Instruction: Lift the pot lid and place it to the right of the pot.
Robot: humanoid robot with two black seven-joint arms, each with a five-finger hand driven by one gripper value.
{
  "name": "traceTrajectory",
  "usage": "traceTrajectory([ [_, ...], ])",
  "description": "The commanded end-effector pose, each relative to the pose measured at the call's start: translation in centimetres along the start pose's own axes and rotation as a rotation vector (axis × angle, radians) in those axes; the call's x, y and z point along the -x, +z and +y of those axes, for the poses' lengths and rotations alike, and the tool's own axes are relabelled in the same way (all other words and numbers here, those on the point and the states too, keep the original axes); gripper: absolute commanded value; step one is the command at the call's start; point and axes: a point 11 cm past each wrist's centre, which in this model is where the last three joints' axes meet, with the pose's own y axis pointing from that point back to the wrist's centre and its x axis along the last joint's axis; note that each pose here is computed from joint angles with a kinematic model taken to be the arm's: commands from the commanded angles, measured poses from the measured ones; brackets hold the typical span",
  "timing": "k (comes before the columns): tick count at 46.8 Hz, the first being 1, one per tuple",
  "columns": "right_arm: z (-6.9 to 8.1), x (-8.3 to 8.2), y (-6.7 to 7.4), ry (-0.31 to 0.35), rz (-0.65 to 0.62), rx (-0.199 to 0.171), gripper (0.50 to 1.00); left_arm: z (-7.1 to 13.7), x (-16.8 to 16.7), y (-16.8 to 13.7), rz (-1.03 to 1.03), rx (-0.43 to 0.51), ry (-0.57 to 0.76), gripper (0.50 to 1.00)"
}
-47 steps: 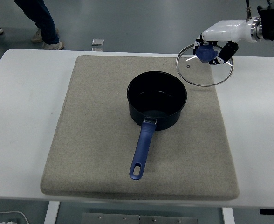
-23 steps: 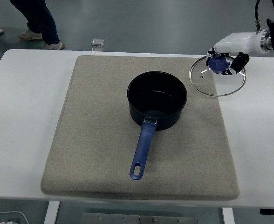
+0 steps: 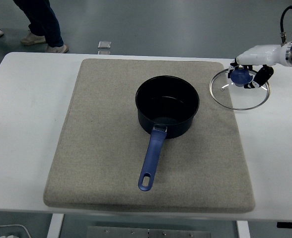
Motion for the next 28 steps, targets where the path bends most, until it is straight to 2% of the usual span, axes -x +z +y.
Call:
traceTrajectory([
  [1,-0.2,0.5,0.0,-0.005,-0.009,-0.003,0.5,0.0,0.0,0.0,0.0,-0.001,-0.001,1.0],
  [15,-0.5,1.6,-0.3,-0.01,-0.036,-0.016,0.5,0.0,0.0,0.0,0.0,0.001,-0.001,1.0],
  [24,-0.8,2.3,-1.5,-0.02,-0.057,-0.063,0.5,0.0,0.0,0.0,0.0,0.001,0.0,1.0],
  [28,-0.8,2.3,-1.6,-0.02,-0.06,-0.069,0.5,0.0,0.0,0.0,0.0,0.001,-0.001,1.0],
])
